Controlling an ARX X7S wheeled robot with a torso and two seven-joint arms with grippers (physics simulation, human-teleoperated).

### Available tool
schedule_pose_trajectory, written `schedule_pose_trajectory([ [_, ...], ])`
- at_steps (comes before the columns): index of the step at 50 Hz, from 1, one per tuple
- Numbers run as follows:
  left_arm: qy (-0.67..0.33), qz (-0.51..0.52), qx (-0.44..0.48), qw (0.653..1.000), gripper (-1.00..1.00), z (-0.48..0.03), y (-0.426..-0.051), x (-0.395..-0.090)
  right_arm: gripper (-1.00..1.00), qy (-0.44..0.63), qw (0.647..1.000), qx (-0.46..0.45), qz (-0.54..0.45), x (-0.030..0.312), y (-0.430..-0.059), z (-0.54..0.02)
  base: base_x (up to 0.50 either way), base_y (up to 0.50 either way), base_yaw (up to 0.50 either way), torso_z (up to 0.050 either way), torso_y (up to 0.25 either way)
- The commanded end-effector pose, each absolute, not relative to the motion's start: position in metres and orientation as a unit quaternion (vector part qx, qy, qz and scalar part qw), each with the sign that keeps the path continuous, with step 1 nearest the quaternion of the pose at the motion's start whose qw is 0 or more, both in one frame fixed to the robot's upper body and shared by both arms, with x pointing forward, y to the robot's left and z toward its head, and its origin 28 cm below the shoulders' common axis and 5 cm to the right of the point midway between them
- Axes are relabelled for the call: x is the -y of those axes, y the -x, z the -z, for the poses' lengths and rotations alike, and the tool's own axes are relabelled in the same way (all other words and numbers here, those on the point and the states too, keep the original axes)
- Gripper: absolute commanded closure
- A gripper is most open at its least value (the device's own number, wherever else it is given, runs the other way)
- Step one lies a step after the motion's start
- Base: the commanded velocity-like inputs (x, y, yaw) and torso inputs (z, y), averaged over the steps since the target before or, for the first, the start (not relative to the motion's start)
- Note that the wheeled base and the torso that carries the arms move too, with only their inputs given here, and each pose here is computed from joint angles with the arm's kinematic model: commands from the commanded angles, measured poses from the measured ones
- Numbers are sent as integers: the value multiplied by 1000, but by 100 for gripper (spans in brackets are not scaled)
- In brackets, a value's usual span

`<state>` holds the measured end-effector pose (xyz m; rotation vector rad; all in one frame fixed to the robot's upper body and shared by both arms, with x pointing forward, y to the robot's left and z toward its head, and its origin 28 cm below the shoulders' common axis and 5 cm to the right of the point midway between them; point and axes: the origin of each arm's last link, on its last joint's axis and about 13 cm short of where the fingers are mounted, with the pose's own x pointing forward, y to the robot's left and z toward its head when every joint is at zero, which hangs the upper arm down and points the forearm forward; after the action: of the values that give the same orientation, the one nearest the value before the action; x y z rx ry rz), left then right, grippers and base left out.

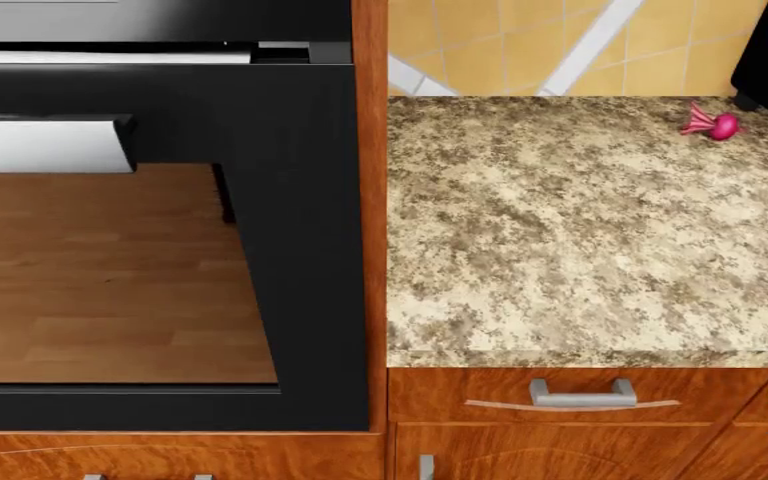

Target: Open the microwave door

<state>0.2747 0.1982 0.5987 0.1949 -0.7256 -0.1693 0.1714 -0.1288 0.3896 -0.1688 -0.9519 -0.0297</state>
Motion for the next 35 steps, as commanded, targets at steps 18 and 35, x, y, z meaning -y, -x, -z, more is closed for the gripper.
schedule_pose_trajectory([
  [18, -49, 35, 361, 931, -100, -584, -262, -237, -100, 83, 885, 458, 7, 125, -173, -391, 0, 0, 0, 0, 0],
  [35, -38, 36, 388, 920, -100, -578, -226, -247, -100, 81, 884, 460, 4, 124, -173, -392, 0, 0, 0, 0, 0],
])
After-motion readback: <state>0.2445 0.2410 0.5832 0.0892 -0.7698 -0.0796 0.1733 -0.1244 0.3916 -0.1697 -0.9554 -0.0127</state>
